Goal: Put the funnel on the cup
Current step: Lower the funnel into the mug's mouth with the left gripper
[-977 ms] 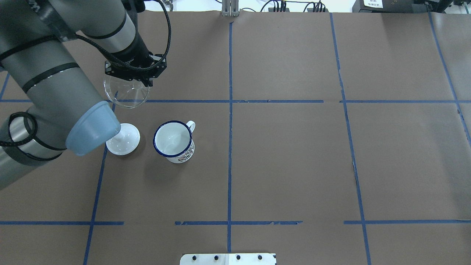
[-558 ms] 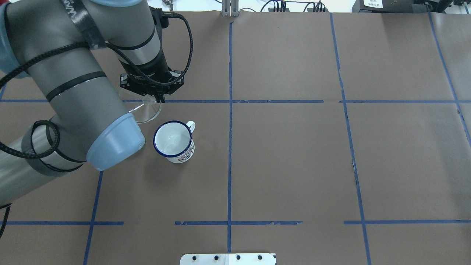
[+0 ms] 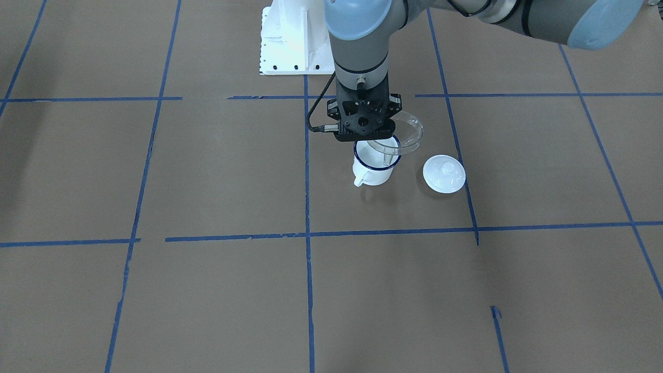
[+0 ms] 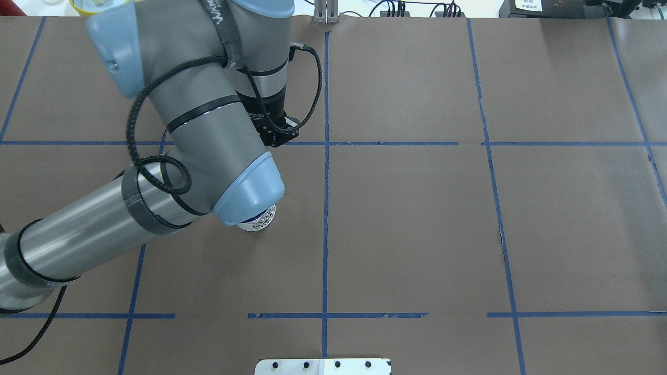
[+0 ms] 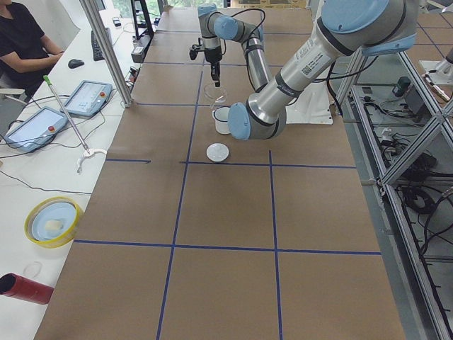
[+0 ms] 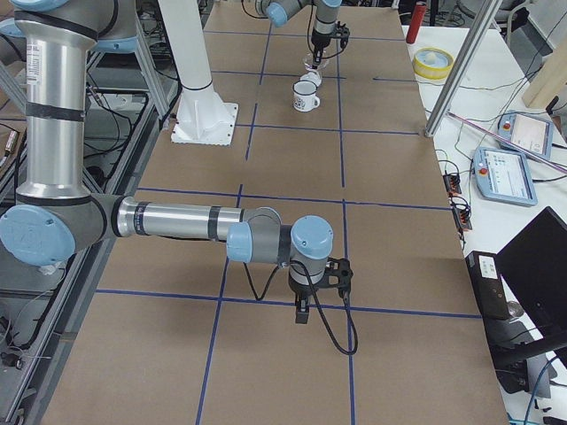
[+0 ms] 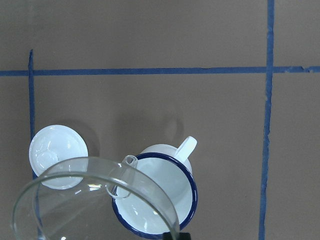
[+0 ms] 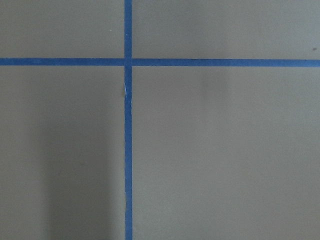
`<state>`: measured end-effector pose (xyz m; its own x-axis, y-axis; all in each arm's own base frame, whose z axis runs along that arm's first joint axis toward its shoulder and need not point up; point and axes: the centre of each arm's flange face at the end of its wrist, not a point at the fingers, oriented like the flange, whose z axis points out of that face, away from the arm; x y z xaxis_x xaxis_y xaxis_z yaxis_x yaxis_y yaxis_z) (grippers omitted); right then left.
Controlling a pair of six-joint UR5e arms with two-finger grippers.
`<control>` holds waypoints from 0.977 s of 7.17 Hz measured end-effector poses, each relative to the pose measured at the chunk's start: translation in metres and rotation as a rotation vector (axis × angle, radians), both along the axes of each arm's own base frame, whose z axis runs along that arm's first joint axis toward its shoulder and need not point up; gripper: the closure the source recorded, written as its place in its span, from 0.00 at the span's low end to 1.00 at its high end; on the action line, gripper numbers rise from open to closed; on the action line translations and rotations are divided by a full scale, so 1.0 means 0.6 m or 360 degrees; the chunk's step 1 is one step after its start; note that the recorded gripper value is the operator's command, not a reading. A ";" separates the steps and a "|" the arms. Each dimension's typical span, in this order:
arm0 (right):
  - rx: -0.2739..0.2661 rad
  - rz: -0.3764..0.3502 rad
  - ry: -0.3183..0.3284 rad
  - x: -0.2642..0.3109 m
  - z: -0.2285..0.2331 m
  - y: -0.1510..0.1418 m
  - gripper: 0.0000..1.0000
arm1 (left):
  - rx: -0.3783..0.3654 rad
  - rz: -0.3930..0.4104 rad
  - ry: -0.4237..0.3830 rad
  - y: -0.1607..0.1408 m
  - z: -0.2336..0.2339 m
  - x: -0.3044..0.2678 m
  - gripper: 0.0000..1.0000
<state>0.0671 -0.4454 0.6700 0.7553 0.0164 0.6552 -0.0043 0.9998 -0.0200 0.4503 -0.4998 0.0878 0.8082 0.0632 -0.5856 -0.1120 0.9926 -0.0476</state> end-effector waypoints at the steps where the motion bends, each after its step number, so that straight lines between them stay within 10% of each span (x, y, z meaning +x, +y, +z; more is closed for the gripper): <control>1: 0.0000 0.0000 0.0000 0.000 0.000 0.000 0.00 | -0.0004 0.0026 -0.0023 -0.008 0.001 0.011 1.00; 7: 0.0000 0.0000 0.0000 0.000 0.000 0.000 0.00 | -0.0049 0.0159 -0.0088 0.052 0.019 0.070 1.00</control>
